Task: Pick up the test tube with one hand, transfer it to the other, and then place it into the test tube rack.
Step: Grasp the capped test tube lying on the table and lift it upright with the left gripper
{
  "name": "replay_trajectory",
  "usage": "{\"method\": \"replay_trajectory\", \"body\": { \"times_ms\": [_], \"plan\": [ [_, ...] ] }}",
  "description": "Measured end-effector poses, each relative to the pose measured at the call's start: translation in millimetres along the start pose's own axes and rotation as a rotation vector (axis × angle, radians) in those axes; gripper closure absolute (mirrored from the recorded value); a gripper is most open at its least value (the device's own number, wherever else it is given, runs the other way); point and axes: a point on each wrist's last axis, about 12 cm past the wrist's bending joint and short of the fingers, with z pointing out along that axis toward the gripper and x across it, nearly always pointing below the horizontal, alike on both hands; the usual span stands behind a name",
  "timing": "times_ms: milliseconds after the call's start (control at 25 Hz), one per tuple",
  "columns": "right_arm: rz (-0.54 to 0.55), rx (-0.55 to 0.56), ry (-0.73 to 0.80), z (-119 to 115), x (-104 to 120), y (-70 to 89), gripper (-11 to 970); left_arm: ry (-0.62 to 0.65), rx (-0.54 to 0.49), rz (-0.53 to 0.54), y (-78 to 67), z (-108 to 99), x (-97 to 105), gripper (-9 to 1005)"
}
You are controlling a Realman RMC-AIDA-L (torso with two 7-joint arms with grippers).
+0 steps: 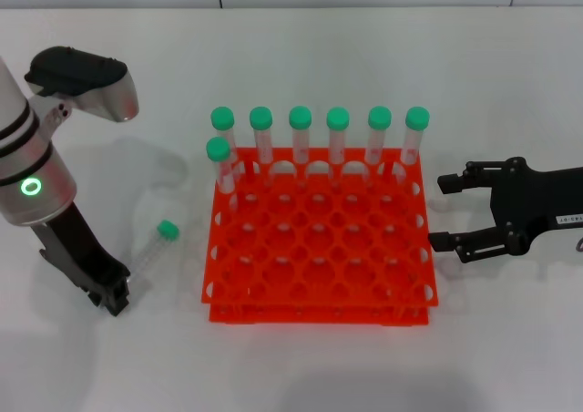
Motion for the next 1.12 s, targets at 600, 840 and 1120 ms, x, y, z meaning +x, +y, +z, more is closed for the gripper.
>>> {"method": "replay_trajectory", "body": {
  "times_ms": [600, 840, 1120],
  "plan": [
    [0.002, 0.006, 0.004, -3.0, 2.1, -0.2, 118, -0.204, -0.082, -0.025, 4.8, -52.3, 3.4, 803],
    [0.002, 0.006, 0.004, -3.2, 2.1, -0.3, 118, -0.339, -0.14, -0.035, 8.6, -65.6, 7.9, 803],
    [-0.002, 0.007, 0.001, -2.4, 2.0, 0.0, 118, -0.57, -0.154, 0.039, 7.3, -64.1, 1.0, 803]
  ]
}}
